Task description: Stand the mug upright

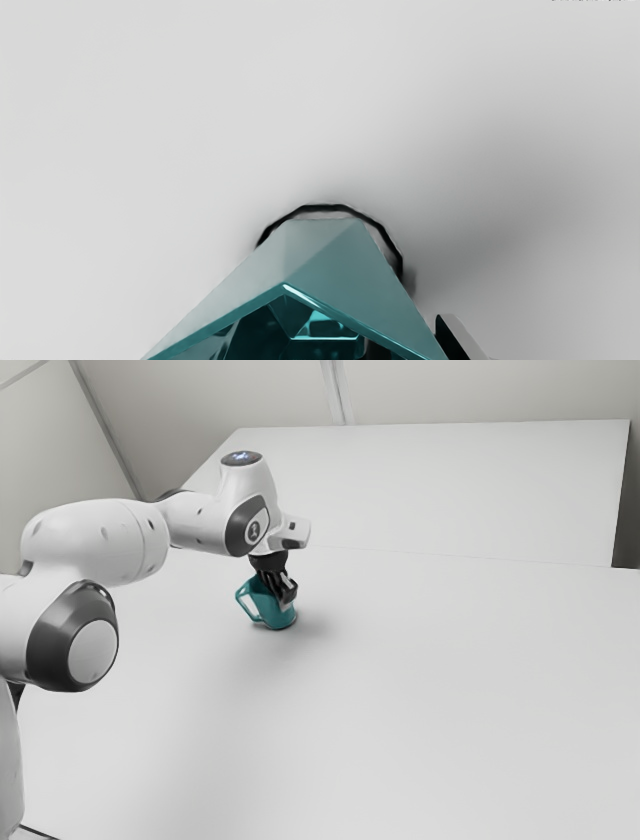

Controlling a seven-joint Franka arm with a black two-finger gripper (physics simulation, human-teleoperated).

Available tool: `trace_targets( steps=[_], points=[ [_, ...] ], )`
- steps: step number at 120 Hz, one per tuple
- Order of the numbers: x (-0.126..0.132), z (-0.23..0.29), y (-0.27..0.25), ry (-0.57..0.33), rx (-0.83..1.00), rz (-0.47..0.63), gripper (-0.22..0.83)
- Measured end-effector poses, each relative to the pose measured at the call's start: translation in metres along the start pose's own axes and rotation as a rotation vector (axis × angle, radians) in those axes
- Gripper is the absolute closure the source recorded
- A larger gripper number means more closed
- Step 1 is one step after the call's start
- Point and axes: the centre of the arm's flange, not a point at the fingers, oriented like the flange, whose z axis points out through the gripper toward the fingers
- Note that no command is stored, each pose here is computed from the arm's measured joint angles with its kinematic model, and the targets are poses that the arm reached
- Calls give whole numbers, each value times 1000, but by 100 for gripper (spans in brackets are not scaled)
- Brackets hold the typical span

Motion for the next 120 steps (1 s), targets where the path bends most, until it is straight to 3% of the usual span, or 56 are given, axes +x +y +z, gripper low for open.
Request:
trace_targets(
  steps=[18,40,77,100,120],
  points=[
    [1,-3,-1,0,13,-8,27],
    [1,-19,-2,14,37,-11,12],
    [-18,-123,-5,132,71,-41,3],
    [-65,-224,-11,179,111,-67,1],
    [-106,-265,-20,149,124,-107,1]
  ],
)
